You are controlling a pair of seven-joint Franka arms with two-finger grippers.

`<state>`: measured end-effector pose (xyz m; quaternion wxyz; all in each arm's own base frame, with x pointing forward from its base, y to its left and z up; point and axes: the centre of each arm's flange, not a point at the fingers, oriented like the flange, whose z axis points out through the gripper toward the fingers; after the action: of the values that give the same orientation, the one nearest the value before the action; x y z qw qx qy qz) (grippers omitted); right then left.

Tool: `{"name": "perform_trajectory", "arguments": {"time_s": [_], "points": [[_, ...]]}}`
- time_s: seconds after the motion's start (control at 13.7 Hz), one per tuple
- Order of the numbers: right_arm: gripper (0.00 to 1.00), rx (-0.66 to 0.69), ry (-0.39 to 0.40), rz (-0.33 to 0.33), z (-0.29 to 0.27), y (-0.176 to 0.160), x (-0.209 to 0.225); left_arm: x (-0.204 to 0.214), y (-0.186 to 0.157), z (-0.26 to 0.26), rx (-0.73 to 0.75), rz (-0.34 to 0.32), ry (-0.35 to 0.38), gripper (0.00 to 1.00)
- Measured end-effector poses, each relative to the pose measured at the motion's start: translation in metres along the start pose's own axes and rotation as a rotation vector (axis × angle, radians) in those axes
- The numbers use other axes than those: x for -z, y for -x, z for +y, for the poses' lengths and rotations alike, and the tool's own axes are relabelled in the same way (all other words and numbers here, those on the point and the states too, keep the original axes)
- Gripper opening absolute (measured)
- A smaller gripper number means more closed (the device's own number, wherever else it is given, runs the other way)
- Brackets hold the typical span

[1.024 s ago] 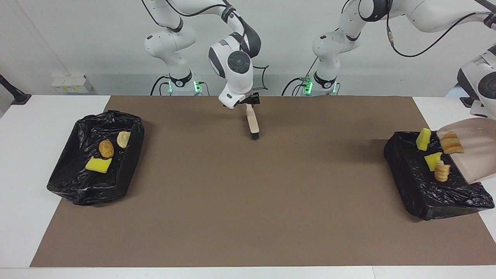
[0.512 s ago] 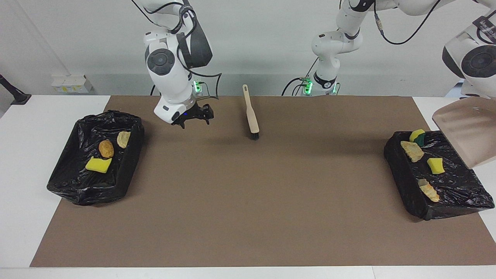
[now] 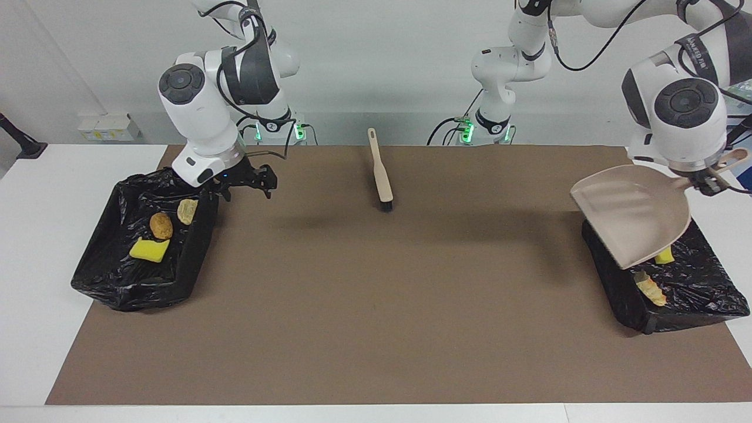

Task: Sweep and dump trash in bin
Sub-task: 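Place the empty dustpan on the table center with the left gripper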

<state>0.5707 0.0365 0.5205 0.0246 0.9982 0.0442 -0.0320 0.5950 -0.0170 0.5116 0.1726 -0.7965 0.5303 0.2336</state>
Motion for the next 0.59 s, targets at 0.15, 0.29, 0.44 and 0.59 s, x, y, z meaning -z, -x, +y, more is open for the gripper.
{"name": "perform_trajectory", "arguments": {"time_s": [0.15,0.29,0.44,0.59], "points": [[1.0,-0.035,-0.002,0.016,0.024,0.005,0.019,0.004,-0.056,0.035,0.124,0.048,0.05,0.32],[1.0,-0.07,-0.005,0.026,0.043,0.013,0.037,0.015,-0.117,0.078,0.27,0.095,0.106,0.32],[1.0,-0.084,-0.013,0.014,0.05,0.021,0.061,0.027,-0.165,0.109,0.383,0.148,0.157,0.32],[1.0,-0.091,-0.015,0.003,0.052,0.029,0.087,0.037,-0.207,0.137,0.515,0.194,0.201,0.32]]}}
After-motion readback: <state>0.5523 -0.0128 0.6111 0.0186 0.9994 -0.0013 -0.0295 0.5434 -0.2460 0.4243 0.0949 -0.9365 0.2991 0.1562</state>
